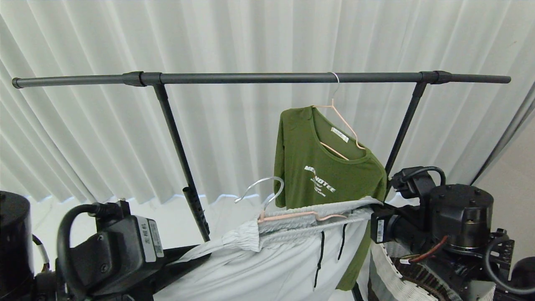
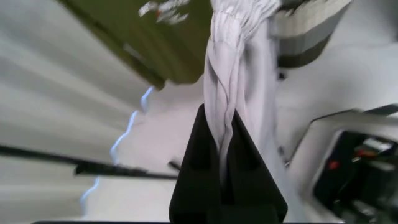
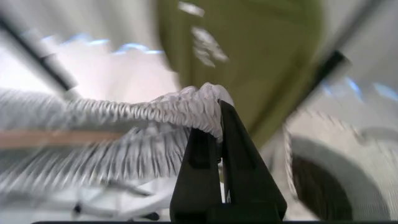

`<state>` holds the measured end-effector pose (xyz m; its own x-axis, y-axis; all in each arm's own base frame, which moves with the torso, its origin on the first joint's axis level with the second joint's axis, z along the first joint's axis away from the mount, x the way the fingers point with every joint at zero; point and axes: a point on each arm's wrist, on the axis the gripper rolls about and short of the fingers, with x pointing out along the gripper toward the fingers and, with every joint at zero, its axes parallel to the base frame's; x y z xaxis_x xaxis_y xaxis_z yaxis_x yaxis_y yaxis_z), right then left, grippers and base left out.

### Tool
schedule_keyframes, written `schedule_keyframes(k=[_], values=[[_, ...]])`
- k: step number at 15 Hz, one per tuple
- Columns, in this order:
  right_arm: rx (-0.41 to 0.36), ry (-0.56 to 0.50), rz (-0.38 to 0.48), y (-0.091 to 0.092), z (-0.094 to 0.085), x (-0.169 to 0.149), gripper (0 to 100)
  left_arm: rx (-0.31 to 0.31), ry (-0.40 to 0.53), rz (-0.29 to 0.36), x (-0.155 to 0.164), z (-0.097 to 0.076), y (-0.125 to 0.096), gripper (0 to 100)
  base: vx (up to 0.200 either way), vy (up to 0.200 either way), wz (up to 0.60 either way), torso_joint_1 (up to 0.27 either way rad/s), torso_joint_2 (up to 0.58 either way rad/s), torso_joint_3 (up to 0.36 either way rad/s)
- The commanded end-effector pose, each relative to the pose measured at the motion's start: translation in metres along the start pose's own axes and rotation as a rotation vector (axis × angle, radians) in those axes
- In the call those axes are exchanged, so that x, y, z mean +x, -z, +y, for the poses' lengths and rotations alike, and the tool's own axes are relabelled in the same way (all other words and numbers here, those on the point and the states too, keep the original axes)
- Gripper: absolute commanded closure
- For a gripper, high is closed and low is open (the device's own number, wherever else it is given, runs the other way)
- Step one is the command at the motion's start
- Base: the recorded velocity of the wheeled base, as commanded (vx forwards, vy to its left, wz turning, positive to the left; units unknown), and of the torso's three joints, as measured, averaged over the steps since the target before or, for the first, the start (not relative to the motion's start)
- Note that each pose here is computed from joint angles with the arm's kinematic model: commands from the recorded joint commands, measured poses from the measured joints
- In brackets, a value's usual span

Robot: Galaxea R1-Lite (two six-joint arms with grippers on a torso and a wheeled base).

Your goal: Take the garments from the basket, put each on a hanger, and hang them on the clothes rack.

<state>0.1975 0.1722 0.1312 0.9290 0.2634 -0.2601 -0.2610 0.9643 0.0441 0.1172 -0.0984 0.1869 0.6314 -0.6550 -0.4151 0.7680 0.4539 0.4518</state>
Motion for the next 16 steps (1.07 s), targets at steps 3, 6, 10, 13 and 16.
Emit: schedule_keyframes(k=[3, 6, 10, 13, 16], values=[[-0.16, -0.242, -0.095, -0.021, 0.01, -0.034, 100, 0.009, -0.063, 0.077, 0.012, 0.008, 0.006, 100, 0.0, 0.0, 0.0, 0.0, 0.0, 0.0], [-0.242, -0.346, -0.105, -0.015, 0.027, -0.051, 100, 0.006, -0.123, 0.01, 0.012, 0.013, -0.001, 100, 0.0, 0.0, 0.0, 0.0, 0.0, 0.0], [-0.311, -0.397, -0.087, -0.004, 0.034, -0.062, 0, 0.014, -0.169, -0.068, 0.009, 0.017, -0.009, 100, 0.0, 0.0, 0.0, 0.0, 0.0, 0.0], [-0.352, -0.409, -0.095, -0.003, 0.031, -0.067, 0, 0.002, -0.168, -0.122, 0.004, 0.016, -0.012, 100, 0.0, 0.0, 0.0, 0.0, 0.0, 0.0], [-0.36, -0.418, -0.103, -0.009, 0.018, -0.067, 0, 0.016, -0.088, -0.174, -0.002, 0.01, -0.009, 100, 0.0, 0.0, 0.0, 0.0, 0.0, 0.0]])
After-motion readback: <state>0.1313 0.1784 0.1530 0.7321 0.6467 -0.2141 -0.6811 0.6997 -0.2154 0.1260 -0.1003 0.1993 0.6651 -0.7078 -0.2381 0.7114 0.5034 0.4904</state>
